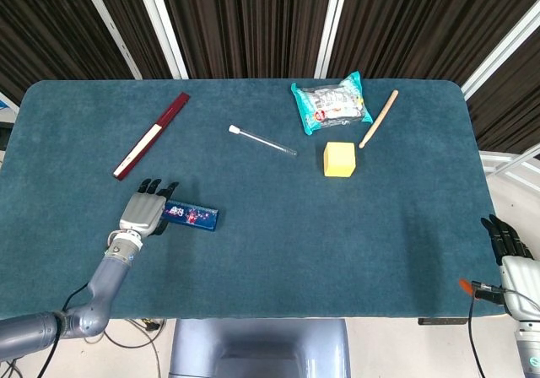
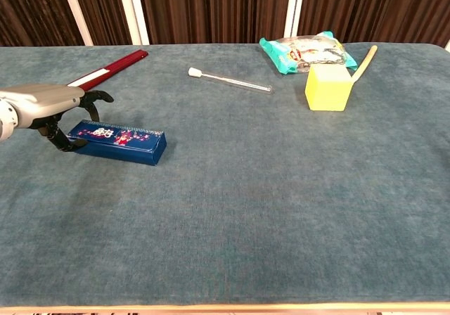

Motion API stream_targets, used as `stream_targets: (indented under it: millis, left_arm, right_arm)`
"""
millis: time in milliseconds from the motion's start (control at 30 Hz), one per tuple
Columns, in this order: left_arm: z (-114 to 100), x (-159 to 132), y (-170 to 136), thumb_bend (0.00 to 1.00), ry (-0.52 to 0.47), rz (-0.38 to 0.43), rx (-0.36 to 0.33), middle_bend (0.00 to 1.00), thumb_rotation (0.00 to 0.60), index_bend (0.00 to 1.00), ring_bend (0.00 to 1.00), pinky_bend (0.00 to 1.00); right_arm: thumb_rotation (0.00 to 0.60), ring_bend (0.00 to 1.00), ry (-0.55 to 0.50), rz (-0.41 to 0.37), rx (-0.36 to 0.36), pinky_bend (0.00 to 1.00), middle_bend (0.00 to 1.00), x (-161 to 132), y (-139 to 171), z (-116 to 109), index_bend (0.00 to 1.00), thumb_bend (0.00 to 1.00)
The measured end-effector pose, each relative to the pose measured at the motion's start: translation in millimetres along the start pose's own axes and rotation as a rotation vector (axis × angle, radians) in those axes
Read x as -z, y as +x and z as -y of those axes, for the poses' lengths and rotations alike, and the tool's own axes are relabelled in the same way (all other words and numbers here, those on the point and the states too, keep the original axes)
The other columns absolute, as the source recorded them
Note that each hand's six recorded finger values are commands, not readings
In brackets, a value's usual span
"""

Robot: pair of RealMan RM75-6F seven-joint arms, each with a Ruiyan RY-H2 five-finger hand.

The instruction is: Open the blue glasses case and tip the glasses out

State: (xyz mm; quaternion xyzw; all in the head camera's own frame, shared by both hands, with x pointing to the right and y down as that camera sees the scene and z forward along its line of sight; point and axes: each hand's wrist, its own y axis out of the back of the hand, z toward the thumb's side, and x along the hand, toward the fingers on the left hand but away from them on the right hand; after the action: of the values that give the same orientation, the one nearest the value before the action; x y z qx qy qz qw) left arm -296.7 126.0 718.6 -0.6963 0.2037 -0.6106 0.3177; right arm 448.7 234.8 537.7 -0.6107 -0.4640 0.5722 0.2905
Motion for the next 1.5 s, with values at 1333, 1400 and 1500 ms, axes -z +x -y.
stream_targets:
  millis: [1333,1400,1500]
  left_arm:
    - [-14.0,35.4,33.0,0.63,0.059,-0.112,-0.034,0.21,0.600,0.07,0.00,0.04]
    - [-15.3,47.0,37.3,0.60,0.057,-0.155,-0.040,0.19,0.600,0.07,0.00,0.04]
    - [-16.4,56.3,39.2,0.51,0.035,-0.194,-0.042,0.17,0.600,0.06,0.00,0.05]
  right_arm:
    - [0.600,0.00,0.000,0.007,-0.003,0.19,0.00,0.8,0.5,0.5,0.00,0.18]
    - [0.600,0.00,-0.002,0.008,-0.003,0.19,0.00,0.8,0.8,0.3,0.00,0.18]
    - [0.600,0.00,-0.003,0.007,0.001,0.19,0.00,0.7,0.9,-0.5,0.00,0.18]
